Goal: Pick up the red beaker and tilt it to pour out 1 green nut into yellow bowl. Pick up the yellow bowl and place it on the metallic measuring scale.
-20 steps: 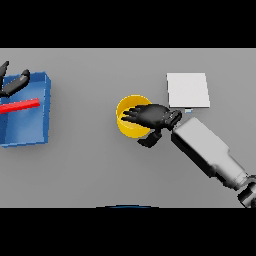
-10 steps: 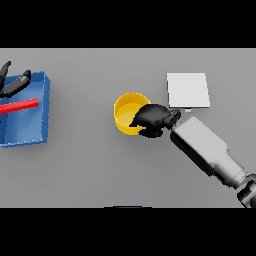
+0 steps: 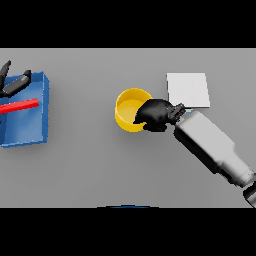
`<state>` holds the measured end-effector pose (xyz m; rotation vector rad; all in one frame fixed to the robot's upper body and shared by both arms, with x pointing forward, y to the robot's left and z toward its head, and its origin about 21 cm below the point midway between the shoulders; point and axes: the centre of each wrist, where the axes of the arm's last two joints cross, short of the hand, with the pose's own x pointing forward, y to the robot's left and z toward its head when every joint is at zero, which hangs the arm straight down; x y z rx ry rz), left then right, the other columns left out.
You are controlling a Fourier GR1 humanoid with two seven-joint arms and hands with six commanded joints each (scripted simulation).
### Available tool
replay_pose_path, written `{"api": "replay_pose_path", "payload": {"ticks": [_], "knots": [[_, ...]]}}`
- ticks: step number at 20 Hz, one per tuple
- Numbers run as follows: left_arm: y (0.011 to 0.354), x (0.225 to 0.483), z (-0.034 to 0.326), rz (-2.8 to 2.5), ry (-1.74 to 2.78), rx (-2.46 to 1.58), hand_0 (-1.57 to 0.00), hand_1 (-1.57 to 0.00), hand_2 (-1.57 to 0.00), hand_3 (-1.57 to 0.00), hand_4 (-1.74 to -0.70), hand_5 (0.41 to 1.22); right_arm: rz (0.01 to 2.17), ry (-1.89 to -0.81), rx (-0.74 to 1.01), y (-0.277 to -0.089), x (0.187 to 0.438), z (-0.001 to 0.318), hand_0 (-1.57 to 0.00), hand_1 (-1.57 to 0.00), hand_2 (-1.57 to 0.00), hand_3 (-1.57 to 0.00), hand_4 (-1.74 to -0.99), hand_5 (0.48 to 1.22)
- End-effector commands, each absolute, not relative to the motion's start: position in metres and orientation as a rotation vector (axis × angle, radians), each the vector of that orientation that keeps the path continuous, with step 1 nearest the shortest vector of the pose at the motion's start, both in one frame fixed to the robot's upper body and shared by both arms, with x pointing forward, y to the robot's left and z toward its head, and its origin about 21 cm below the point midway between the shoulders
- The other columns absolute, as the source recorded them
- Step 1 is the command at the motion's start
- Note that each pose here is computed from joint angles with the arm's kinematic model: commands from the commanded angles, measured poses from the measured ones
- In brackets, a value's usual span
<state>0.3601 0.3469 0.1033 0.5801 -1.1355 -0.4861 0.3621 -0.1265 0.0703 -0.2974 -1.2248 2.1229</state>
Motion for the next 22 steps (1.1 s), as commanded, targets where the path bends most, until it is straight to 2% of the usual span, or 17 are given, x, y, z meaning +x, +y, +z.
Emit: {"api": "replay_pose_path", "payload": {"ticks": [1, 4, 5, 9, 12, 14, 19, 22], "knots": [[0.347, 0.361, 0.103, -0.488, -1.134, 0.584, 0.0, 0.0, 0.0, 0.0, -0.77, 0.706, 2.112, -1.23, -0.297, -0.128, 0.362, 0.075, -1.54, -1.54, -1.45, -1.17, -1.73, 1.214], [0.345, 0.362, 0.105, -0.488, -1.138, 0.586, 0.0, 0.0, 0.0, 0.0, -0.78, 0.702, 2.093, -1.232, -0.339, -0.138, 0.364, 0.099, -1.55, -1.55, -1.49, -1.15, -1.735, 1.217], [0.348, 0.362, 0.106, -0.479, -1.135, 0.579, 0.0, 0.0, 0.0, 0.0, -0.78, 0.702, 2.081, -1.231, -0.368, -0.14, 0.364, 0.106, -1.56, -1.56, -1.45, -1.2, -1.736, 1.218], [0.349, 0.364, 0.106, -0.466, -1.158, 0.553, 0.0, 0.0, 0.0, 0.0, -0.8, 0.702, 2.065, -1.228, -0.412, -0.138, 0.348, 0.112, -1.57, -1.57, -1.49, -1.18, -1.739, 1.219], [0.351, 0.366, 0.112, -0.46, -1.156, 0.558, 0.0, 0.0, 0.0, 0.0, -0.81, 0.703, 2.009, -1.219, -0.475, -0.146, 0.348, 0.126, -1.53, -1.57, -1.52, -1.18, -1.74, 1.22], [0.349, 0.362, 0.111, -0.446, -1.158, 0.539, 0.0, 0.0, 0.0, 0.0, -0.82, 0.717, 1.976, -1.234, -0.552, -0.157, 0.357, 0.133, -1.54, -1.57, -1.49, -1.18, -1.74, 1.22], [0.345, 0.359, 0.115, -0.436, -1.142, 0.541, 0.0, 0.0, 0.0, 0.0, -0.84, 0.737, 1.871, -1.266, -0.664, -0.189, 0.379, 0.139, -1.56, -1.57, -1.54, -1.15, -1.741, 1.221], [0.345, 0.358, 0.116, -0.43, -1.129, 0.547, 0.0, 0.0, 0.0, 0.0, -0.85, 0.754, 1.815, -1.243, -0.732, -0.203, 0.395, 0.139, -1.57, -1.57, -1.55, -1.16, -1.741, 1.221]]}}
